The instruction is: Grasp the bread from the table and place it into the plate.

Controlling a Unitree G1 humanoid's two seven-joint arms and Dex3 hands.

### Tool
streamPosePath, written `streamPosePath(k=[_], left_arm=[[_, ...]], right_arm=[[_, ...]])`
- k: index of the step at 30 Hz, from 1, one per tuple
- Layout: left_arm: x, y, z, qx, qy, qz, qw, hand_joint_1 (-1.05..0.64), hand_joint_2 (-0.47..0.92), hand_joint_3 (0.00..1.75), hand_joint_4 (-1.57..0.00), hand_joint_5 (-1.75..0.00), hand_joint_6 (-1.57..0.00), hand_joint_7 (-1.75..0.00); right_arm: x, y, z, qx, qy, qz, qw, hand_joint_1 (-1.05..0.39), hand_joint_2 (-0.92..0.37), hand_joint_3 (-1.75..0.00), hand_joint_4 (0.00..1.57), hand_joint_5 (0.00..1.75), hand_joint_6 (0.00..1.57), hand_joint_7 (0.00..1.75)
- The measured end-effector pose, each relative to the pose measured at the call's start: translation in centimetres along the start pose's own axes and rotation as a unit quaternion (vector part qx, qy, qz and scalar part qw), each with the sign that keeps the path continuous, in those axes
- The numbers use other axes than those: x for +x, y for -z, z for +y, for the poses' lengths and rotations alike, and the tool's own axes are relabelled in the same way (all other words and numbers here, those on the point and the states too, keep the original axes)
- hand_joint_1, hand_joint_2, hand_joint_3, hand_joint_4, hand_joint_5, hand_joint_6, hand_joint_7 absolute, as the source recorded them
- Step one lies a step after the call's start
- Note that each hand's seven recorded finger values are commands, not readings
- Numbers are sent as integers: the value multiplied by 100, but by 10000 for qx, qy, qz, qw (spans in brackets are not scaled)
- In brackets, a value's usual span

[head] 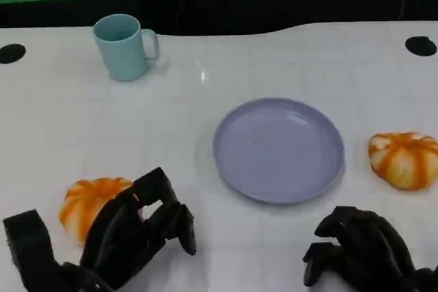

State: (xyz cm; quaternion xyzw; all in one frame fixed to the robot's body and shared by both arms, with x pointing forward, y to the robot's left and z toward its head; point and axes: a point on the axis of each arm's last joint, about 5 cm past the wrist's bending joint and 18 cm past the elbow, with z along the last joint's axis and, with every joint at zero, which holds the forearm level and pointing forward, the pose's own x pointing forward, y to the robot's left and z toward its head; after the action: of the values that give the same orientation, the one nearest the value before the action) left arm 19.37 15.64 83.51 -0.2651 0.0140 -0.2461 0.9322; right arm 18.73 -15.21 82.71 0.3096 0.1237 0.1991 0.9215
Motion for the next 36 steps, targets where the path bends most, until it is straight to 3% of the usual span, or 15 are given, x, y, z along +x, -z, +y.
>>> streamPosePath(k=[19, 20, 23, 25, 28, 29, 31, 36], left_arm=[[16, -39, -3, 119, 24, -35, 9999, -61, 92, 27, -83, -175, -57, -175], [21, -58, -6, 188, 21, -38, 9998, -62, 92, 30, -74, -175, -54, -162], [12, -135, 15, 597, 57, -3, 9982, -61, 92, 31, -66, -173, -51, -147], [0, -191, 29, 923, 34, 9, 9957, -57, 92, 28, -56, -167, -59, -103], [-2, -328, -1, 1760, -69, 25, 9844, -57, 92, 27, -54, -164, -62, -89], [2, -362, -8, 1922, -88, 2, 9813, -54, 92, 25, -53, -138, -56, -64], [-13, -439, -36, 2484, -115, 99, 9685, -51, 92, 22, -54, -117, -57, -38], [-70, -668, -80, 3698, -152, 224, 9287, -50, 92, 10, -45, -92, -54, -11]], right_arm=[[8, -3, 2, -3, -23, -1, 10000, -102, -73, -1, 152, 82, 157, 38], [8, -3, 2, -6, -24, -3, 10000, -102, -73, 0, 153, 82, 157, 38], [9, -2, 3, -11, -26, -2, 10000, -103, -73, 0, 153, 82, 157, 38], [9, -2, 3, -13, -26, -2, 10000, -103, -73, 0, 153, 82, 157, 38], [9, -2, 4, -12, -28, -2, 10000, -104, -73, 0, 154, 82, 157, 38], [10, -2, 4, -12, -28, -2, 10000, -103, -72, 0, 154, 81, 157, 38], [14, 0, 9, -6, -37, -5, 10000, -103, -72, 0, 154, 81, 157, 38], [13, 0, 8, -3, -31, -8, 10000, -102, -73, 0, 153, 81, 157, 38]])
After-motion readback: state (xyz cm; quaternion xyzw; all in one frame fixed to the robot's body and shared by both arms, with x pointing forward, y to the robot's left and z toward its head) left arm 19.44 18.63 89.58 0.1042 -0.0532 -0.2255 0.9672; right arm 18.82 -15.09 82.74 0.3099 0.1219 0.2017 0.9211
